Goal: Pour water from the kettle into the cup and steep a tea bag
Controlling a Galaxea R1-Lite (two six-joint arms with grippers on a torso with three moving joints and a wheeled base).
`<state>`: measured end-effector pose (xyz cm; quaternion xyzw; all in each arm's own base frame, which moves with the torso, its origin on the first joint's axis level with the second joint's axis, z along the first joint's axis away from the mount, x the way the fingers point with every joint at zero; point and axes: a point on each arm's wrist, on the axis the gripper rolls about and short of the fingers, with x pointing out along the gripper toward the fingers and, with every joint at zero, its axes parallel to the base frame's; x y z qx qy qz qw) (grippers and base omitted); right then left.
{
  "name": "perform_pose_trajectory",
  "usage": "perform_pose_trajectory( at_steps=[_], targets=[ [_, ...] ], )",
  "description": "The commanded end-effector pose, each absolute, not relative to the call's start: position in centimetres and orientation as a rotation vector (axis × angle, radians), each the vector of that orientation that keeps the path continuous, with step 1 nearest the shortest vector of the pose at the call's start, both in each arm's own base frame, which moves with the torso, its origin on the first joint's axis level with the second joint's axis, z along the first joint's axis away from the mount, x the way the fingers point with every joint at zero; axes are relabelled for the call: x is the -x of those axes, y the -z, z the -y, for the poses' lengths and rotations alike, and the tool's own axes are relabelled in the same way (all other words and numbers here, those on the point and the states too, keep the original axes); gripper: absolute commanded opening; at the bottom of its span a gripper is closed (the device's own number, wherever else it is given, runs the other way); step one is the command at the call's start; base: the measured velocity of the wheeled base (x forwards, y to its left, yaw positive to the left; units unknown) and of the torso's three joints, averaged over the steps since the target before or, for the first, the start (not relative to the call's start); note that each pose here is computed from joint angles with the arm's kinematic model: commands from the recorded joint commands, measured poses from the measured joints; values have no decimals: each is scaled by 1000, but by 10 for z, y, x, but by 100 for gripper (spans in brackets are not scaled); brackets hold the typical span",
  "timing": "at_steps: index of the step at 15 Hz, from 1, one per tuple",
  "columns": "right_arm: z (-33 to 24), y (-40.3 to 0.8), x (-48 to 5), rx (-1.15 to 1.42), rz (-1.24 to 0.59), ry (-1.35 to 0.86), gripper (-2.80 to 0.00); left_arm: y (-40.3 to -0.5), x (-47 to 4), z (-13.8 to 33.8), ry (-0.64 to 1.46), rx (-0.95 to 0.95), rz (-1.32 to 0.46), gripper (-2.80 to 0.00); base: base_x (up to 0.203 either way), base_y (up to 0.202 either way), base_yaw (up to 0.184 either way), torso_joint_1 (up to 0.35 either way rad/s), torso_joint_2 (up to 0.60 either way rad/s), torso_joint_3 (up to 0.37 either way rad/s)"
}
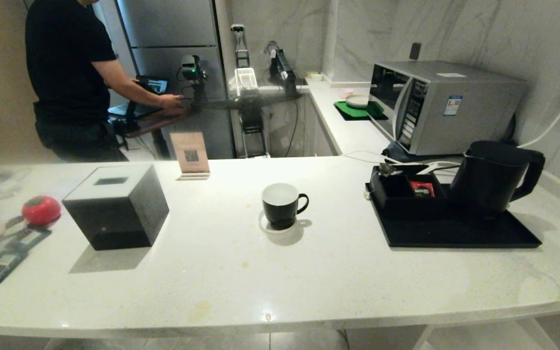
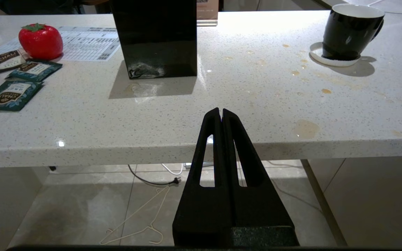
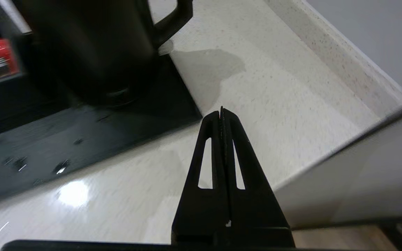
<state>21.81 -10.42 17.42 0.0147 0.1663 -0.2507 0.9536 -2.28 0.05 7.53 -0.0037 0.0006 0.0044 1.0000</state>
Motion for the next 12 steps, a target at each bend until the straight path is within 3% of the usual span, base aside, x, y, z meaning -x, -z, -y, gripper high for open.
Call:
perform_pose_trajectory(
  at_steps=[1,12],
  targets=[
    [117,-147,-241,-36,-394,512,0,-75,23,0,-9,8,-3,-280,0,0,0,0,0,0],
    [139,-119,-290,33,-222,478,0,-75,23,0,-9,8,-3,-280,0,0,0,0,0,0]
  ],
)
